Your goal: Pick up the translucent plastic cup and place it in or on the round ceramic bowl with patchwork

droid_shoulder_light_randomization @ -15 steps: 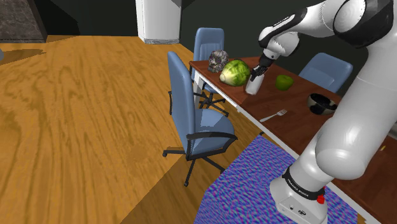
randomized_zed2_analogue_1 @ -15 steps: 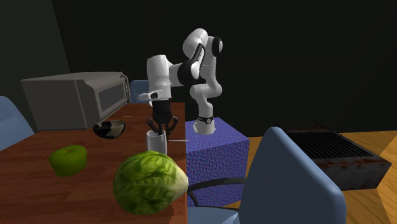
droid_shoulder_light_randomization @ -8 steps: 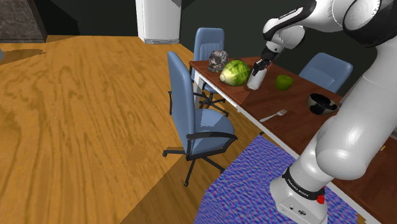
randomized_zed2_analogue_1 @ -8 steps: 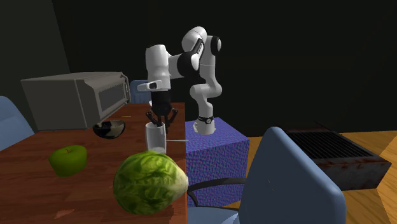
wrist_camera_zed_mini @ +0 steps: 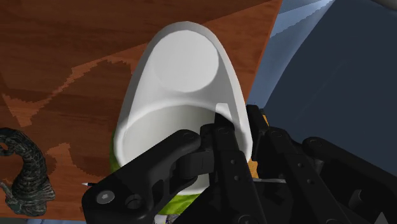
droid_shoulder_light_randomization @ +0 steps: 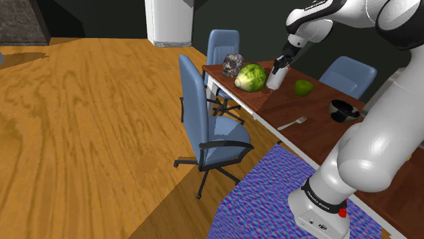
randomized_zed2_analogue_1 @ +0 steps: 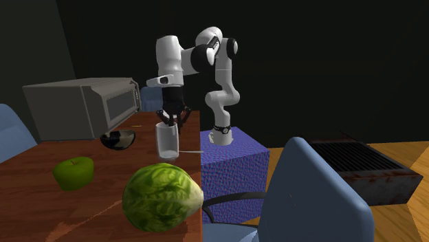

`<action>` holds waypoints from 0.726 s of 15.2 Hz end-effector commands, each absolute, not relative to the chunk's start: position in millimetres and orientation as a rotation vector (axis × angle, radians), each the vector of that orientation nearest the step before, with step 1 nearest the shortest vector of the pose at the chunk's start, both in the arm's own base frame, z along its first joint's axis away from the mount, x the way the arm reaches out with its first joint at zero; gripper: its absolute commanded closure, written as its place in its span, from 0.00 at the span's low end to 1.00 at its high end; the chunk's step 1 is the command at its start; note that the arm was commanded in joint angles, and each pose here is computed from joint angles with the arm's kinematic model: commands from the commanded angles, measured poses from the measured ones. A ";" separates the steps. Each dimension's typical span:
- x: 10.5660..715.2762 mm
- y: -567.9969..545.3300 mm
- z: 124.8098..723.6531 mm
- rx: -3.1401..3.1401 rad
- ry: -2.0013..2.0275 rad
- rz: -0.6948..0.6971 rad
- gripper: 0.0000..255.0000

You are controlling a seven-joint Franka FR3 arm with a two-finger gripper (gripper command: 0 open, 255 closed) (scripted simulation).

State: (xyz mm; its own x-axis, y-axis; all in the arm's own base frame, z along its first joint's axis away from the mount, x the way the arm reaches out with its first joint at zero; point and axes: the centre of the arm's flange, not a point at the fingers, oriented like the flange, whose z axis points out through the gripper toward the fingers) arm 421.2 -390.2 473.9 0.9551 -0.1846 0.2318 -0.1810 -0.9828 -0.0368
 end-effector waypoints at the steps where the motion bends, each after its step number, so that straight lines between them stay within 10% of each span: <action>1: 421.4 -389.2 484.5 -3.091 0.289 -0.368 1.00; 11: 421.4 -389.2 537.3 -3.091 0.289 -0.368 1.00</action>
